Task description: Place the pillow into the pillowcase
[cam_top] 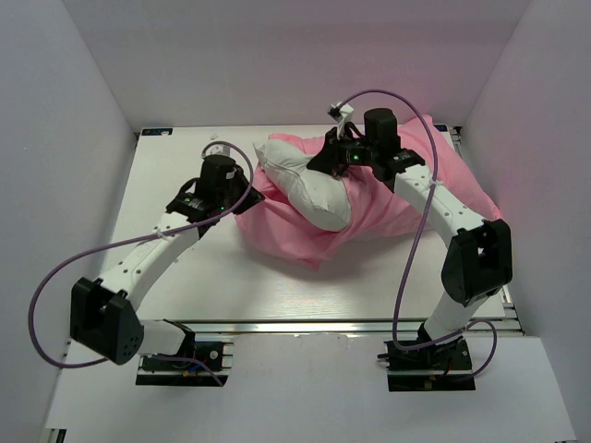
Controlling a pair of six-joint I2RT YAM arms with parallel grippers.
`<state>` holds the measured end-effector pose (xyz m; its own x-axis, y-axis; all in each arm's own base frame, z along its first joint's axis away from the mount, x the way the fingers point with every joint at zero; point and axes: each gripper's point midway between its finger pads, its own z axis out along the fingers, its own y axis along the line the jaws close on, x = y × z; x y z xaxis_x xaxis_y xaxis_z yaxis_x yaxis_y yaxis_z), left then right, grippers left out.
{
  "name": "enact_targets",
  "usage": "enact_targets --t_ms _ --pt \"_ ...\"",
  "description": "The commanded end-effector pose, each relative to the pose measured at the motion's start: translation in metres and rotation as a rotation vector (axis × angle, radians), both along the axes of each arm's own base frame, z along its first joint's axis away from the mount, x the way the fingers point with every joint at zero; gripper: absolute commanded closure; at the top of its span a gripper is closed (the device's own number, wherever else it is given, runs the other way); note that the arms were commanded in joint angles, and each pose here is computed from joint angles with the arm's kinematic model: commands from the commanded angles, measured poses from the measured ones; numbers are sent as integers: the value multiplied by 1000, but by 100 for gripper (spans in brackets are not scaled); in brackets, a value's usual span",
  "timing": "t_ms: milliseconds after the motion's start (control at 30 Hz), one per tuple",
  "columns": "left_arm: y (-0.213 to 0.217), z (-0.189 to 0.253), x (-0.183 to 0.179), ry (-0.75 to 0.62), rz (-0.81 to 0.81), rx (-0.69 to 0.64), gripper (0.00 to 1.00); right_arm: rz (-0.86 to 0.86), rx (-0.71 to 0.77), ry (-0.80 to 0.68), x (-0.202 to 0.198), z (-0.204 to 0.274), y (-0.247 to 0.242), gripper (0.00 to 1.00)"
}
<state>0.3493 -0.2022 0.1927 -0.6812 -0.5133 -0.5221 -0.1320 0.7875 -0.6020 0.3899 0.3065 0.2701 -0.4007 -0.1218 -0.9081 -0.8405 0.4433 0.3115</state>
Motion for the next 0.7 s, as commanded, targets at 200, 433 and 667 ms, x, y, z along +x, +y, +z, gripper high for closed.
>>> enact_targets --t_ms 200,433,667 --pt "46 74 -14 -135 104 -66 100 -142 -283 -250 27 -40 -34 100" --pt "60 137 -10 -246 48 -246 100 -157 -616 -465 23 -117 -53 100" --pt "60 193 -10 -334 -15 -328 100 -182 -800 -500 42 -169 -49 100"
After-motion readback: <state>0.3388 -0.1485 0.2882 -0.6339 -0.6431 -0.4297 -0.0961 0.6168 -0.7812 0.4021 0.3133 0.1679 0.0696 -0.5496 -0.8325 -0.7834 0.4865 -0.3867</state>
